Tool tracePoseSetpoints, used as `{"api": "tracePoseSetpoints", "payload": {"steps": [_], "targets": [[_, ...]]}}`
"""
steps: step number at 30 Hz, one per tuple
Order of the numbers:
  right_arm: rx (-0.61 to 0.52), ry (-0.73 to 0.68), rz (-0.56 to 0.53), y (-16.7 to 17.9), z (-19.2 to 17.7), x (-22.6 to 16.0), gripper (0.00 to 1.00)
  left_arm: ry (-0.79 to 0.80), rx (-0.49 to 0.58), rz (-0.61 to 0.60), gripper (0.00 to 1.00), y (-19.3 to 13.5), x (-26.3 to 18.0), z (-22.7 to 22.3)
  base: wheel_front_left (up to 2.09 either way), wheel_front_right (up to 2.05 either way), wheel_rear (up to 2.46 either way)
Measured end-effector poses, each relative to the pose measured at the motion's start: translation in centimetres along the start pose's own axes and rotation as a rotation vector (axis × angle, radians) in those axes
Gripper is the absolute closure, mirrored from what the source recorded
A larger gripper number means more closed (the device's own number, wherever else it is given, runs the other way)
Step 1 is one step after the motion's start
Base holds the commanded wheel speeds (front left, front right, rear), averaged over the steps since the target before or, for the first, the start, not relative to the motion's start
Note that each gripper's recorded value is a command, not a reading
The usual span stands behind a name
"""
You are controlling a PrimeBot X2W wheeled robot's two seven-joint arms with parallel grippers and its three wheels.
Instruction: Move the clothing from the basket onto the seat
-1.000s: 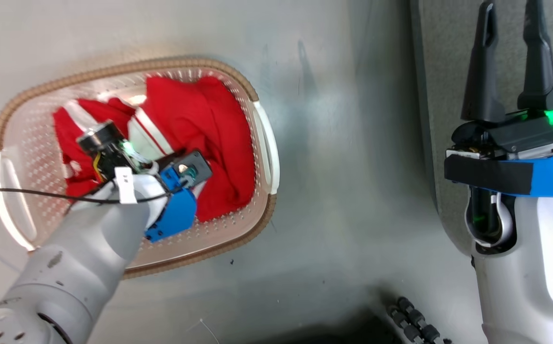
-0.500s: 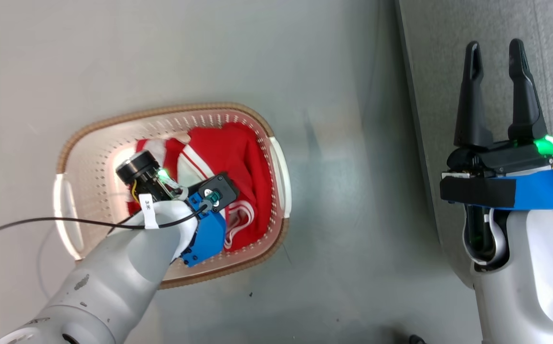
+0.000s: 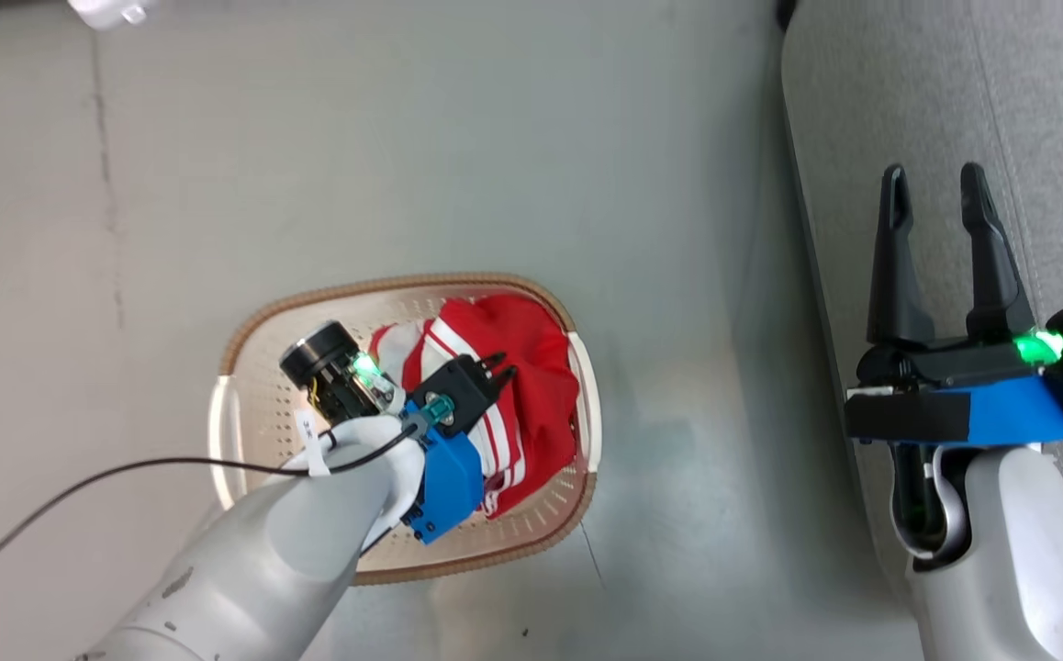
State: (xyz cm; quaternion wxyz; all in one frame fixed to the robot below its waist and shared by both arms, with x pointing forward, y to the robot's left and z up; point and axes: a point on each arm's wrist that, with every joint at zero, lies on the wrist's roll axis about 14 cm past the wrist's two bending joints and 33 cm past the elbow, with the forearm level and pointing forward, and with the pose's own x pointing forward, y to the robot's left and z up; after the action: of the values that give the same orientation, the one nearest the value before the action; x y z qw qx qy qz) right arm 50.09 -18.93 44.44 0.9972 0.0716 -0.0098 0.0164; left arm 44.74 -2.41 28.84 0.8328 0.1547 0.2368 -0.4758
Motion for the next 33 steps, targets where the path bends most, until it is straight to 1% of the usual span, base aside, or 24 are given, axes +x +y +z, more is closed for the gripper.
{"api": "tracePoseSetpoints", "payload": {"steps": [12,24,33], "targets": [[0.019,-0.043,0.037,2.0,3.0,-2.0,0.00,-0.167,0.003,0.122,1.00,0.9,-4.6,6.5,0.00,0.00,0.00],[0.026,-0.085,0.068,3.4,5.7,-4.6,0.00,-0.352,0.071,0.253,1.00,2.6,-9.7,14.1,0.00,0.00,0.00],[0.038,-0.109,0.081,4.1,7.2,-6.9,0.00,-0.457,0.135,0.298,1.00,2.3,-12.9,19.1,0.00,0.00,0.00]]}}
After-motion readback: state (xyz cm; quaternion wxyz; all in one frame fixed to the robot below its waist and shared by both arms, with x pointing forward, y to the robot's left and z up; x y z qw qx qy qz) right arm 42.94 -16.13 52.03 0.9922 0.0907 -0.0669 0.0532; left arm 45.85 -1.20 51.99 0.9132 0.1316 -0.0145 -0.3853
